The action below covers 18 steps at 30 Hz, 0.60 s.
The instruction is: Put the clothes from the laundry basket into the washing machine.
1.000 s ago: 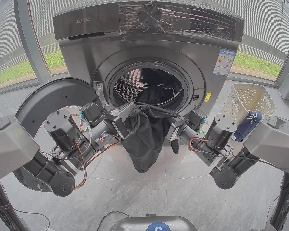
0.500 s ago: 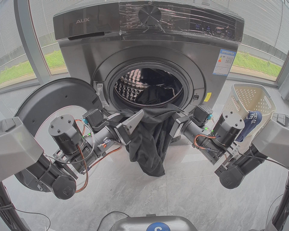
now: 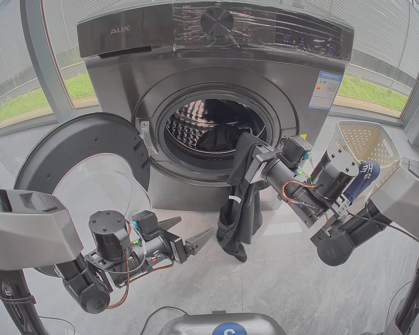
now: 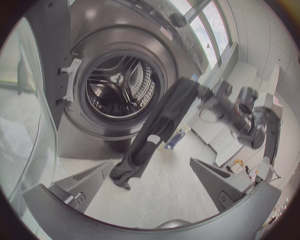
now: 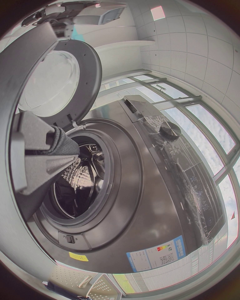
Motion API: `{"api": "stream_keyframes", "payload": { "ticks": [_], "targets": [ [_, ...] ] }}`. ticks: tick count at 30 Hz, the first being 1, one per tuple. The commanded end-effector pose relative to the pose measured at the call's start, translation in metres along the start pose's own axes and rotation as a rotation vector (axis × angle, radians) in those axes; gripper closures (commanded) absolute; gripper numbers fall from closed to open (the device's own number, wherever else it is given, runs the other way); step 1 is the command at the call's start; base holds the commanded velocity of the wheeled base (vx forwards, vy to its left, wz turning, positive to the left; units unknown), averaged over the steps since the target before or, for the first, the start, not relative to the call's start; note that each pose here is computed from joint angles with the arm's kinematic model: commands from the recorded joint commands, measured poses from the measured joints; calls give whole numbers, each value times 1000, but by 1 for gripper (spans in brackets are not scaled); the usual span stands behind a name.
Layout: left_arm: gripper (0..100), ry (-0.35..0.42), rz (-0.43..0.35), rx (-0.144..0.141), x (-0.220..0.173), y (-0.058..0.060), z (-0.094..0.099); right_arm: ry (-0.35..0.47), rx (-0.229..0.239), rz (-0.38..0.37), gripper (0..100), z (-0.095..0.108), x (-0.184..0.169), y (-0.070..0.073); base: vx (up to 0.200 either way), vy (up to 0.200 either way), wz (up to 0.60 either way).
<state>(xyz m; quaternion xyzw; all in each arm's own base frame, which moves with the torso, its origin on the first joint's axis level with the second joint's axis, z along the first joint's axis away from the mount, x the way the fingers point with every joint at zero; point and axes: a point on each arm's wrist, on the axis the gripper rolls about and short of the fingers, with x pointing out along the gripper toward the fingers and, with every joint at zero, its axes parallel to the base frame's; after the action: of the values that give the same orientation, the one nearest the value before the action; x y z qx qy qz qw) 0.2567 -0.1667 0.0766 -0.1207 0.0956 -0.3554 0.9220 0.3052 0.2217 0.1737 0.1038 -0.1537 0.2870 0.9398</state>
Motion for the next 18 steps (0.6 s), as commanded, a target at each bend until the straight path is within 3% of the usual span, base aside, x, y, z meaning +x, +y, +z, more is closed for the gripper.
{"api": "stream_keyframes", "payload": {
  "ticks": [1, 6, 18],
  "targets": [
    [0, 97, 18, 6, 5, 7, -27, -42, 2, 4, 100, 10, 8, 3, 0, 0, 0],
    [0, 132, 18, 30, 7, 8, -38, -78, 3, -8, 100, 18, 17, 4, 0, 0, 0],
    [0, 111, 35, 37, 33, 20, -47, -99, 14, 11, 100, 27, 18, 12, 0, 0, 0]
  ]
}}
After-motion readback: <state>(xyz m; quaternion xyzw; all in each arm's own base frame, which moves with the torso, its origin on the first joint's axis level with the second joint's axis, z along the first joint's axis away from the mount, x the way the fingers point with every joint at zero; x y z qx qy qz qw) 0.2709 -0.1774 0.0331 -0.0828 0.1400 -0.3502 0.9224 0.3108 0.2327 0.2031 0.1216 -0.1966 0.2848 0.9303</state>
